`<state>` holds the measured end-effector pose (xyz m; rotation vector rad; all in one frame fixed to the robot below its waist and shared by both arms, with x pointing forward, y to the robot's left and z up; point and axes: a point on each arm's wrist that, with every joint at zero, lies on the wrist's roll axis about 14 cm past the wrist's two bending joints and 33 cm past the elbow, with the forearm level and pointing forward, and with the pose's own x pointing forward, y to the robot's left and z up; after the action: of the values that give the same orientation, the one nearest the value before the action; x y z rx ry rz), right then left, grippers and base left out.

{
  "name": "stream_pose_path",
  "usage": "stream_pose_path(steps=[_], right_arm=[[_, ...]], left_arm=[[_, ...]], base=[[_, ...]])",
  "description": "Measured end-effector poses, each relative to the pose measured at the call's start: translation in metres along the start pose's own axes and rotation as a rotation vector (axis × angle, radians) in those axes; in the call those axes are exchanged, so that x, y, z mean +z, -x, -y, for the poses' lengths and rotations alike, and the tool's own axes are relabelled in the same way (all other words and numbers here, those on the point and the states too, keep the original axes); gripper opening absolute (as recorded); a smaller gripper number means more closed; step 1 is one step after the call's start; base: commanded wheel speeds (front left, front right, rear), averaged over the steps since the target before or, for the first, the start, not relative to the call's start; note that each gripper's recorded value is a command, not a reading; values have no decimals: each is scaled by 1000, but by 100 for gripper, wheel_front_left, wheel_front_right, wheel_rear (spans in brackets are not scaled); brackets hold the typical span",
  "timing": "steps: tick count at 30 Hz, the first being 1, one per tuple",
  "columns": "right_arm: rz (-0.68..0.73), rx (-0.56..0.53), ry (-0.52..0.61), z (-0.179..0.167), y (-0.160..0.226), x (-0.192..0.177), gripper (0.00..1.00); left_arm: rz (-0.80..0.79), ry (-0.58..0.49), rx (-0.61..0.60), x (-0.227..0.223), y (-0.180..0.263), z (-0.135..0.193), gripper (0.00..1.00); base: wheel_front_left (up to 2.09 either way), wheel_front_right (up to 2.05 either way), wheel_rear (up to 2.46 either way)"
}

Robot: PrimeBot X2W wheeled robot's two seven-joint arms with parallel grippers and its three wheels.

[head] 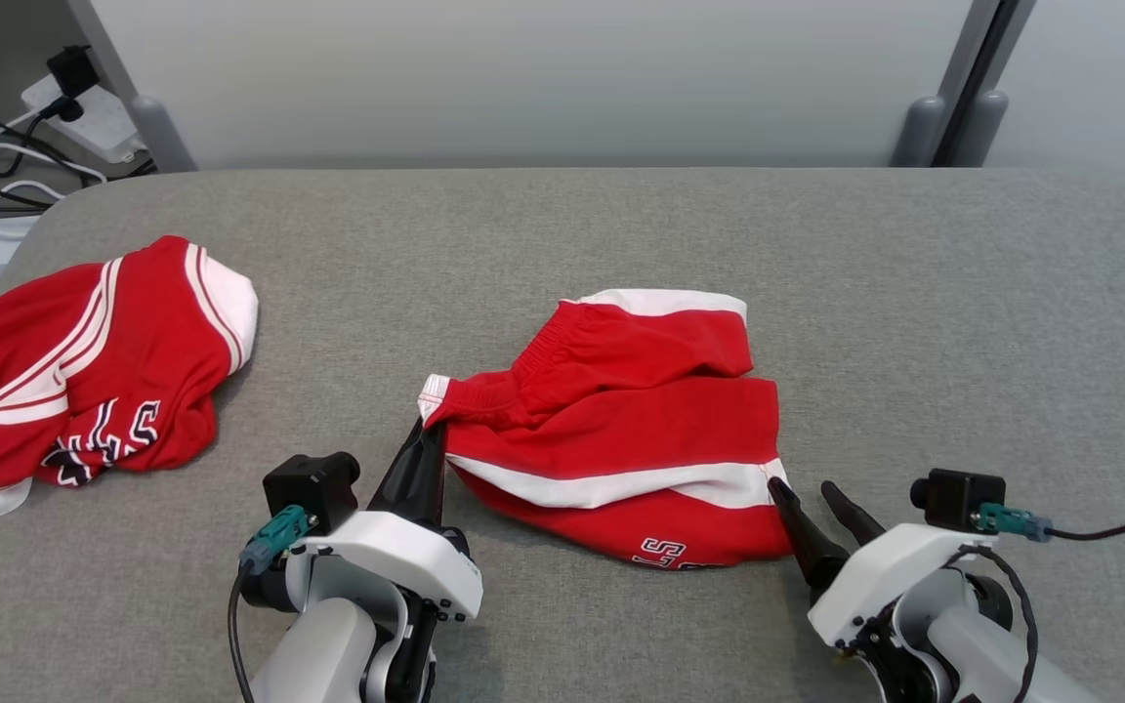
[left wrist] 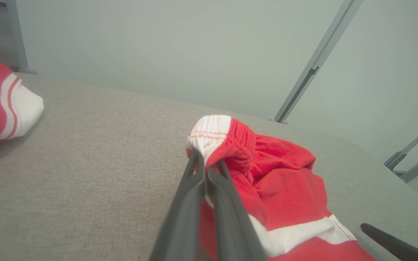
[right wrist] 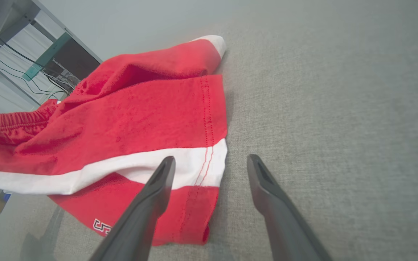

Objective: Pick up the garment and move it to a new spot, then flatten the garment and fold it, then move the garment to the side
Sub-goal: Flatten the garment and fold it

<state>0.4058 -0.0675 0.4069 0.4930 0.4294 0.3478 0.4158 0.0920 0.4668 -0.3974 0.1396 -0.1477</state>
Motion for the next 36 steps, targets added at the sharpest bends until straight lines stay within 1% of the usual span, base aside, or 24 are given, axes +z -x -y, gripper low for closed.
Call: stream_pose_path(steps=[2,5,6,8,9,10,11,12,17,20,22,25,26,27,28,30,32,36], right_arm=[[-8,9,-2,-5,-6,1,100],[-58,18,-17,-13,-14,-9,100],[-72,17,-17,-14,-15,-13,94],[-107,5,-14,-11,-16,-21,75],[-112,4,-13,-11,-17,-22,47],[-118,5,-8,-11,-19,-22,34],[-122,5,-4,-11,-20,-23,7],[-128,6,0,-11,-20,-24,0],[-127,17,26,-12,-22,-23,0],[-104,4,54,-2,-19,-14,0],[-59,-9,68,7,-16,4,0],[55,-30,98,22,-11,45,0],[85,-40,112,27,-8,55,0],[85,-40,112,27,-8,55,0],[110,-51,122,32,-3,64,0],[134,-77,137,44,9,68,0],[141,-122,142,60,23,65,0],[154,-184,166,82,44,64,0]], left_arm=[[-1,-1,3,0,2,-2,0],[1,-1,9,0,5,-4,0],[1,-1,9,0,6,-4,0],[4,-2,15,1,8,-6,0],[5,-2,17,2,9,-7,0],[6,-1,18,2,9,-7,0],[6,1,19,2,9,-8,0],[5,3,20,2,9,-8,0],[3,5,21,1,9,-8,0],[-2,34,21,0,7,-6,0],[-15,56,20,-4,6,-4,0],[-59,82,10,-18,7,2,1],[-81,90,4,-24,7,5,22],[-81,90,4,-24,7,5,38],[-105,95,-6,-32,9,8,100],[-149,98,-26,-45,12,16,100],[-189,106,-53,-57,15,23,100],[-271,66,-185,-77,22,46,100]], base=[[0,0,0],[0,0,0],[0,0,0],[0,0,0],[0,0,0],[0,0,0],[0,0,0],[0,0,0],[0,0,0],[0,0,0],[0,0,0],[0,0,0],[0,0,0],[0,0,0],[0,0,0],[0,0,0],[0,0,0],[0,0,0]])
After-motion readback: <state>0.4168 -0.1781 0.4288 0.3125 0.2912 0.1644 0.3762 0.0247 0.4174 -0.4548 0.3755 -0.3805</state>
